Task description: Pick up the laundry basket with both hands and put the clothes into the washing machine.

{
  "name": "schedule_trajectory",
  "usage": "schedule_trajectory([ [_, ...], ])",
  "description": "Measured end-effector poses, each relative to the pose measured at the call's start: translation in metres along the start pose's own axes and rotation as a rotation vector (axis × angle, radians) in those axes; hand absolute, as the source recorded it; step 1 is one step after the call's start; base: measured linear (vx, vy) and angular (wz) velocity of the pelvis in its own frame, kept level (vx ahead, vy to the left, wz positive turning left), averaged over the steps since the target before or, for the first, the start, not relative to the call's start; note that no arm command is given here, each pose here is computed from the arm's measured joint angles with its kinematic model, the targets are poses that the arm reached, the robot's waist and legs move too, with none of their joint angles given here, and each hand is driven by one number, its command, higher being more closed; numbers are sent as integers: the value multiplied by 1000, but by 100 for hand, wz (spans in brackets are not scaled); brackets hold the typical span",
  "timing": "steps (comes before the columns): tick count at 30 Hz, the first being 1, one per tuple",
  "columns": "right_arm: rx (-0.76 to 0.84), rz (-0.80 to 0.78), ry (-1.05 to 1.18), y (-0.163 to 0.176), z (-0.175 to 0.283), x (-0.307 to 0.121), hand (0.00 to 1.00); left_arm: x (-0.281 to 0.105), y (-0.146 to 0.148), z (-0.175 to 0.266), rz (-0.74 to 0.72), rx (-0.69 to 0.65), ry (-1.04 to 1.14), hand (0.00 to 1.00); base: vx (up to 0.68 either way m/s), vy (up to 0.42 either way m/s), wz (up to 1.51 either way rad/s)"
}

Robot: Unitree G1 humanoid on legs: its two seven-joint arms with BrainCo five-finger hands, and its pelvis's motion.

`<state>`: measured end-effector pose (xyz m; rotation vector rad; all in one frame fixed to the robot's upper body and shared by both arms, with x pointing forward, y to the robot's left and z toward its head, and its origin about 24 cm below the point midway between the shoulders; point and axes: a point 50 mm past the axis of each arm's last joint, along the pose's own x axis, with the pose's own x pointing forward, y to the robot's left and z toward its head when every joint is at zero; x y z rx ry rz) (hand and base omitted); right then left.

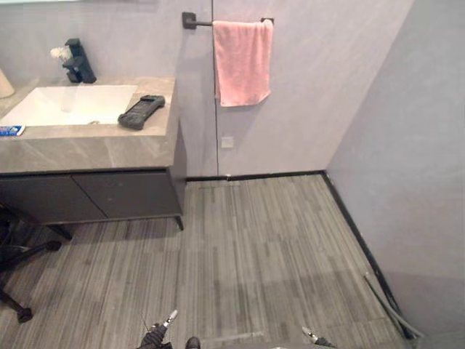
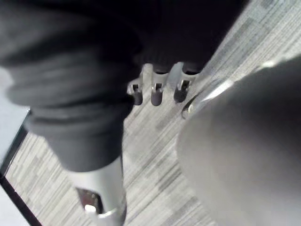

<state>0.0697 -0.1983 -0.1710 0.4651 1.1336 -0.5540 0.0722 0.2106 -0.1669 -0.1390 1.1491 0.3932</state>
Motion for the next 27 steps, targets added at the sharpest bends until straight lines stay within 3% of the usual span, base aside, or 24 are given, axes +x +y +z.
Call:
schedule_trajectory([
  [8,-64,-12,-14,-7,7,0,0,0,-10,0,-21,-29,-3,0,-62,-211,21],
  [27,-100,-30,48,-17,-17,-5,0,0,-1,-4,-6,43,29,0,-38,53,-5],
])
